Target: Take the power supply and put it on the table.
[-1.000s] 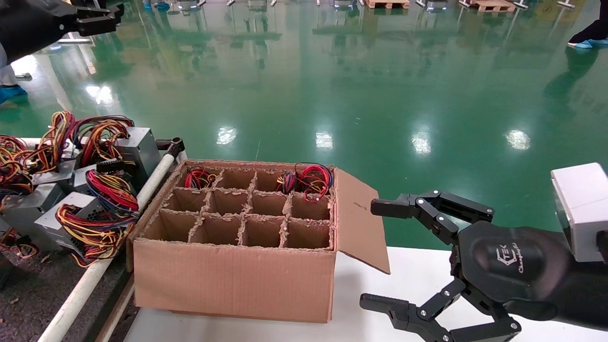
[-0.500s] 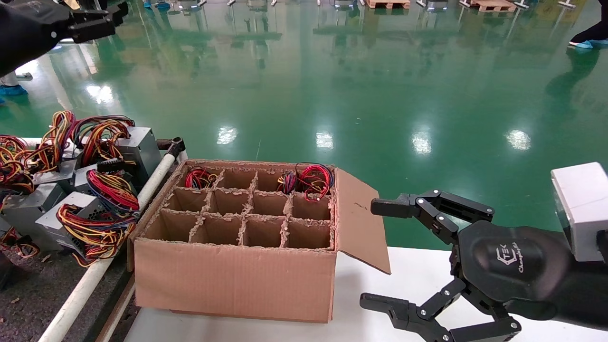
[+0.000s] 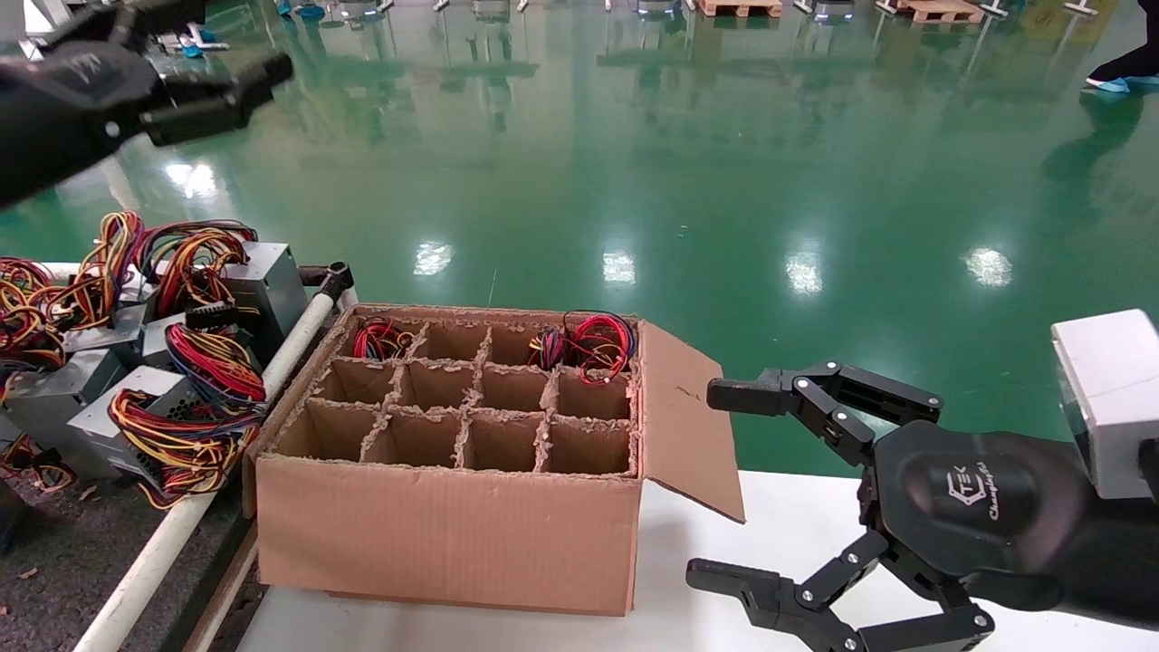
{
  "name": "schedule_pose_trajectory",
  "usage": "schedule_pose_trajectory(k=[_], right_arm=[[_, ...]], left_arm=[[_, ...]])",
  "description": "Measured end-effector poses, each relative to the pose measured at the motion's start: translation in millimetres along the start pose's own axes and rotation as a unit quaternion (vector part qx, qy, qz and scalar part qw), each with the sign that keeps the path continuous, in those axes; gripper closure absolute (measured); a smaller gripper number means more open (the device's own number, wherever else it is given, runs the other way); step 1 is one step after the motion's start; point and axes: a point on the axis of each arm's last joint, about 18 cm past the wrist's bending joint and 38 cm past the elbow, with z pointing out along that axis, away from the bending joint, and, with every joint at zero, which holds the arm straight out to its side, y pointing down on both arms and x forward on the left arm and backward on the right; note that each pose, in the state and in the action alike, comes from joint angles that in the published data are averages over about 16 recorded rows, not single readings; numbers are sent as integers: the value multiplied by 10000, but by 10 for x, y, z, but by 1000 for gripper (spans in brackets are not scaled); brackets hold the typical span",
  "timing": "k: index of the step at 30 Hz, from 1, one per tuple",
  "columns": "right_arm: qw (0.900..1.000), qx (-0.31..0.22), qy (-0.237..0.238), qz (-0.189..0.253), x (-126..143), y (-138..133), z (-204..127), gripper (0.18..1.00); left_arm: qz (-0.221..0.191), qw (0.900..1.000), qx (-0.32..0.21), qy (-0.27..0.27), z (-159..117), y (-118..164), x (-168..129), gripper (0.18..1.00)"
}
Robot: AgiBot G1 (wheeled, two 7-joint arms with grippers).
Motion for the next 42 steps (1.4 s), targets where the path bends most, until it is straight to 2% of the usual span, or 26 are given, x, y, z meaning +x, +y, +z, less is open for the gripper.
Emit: schedule_pose_trajectory(k=[7,14,20,28,33,37,42], right_arm=[[10000,0,0,0,0,0,0,179],[10000,0,0,0,0,0,0,179],[10000,0,0,0,0,0,0,179],[10000,0,1,0,0,0,0,179],[10000,1,2,1,0,0,0,179],[10000,1,3,1,1,0,-1,179],[10000,1,3,2,1,0,-1,179]], left_arm=[[-150,9968,70,776,-180,-16,385,184],[-348,9859,49,1637,-392,-30,826,184],[-560,9686,-38,2424,-608,-42,1235,184],[-864,9351,-219,3430,-929,-68,1756,184],[-994,9176,-305,3838,-1077,-86,1963,184],[-1043,9105,-337,3988,-1134,-93,2039,184],[-1049,9096,-338,4007,-1142,-94,2048,184]])
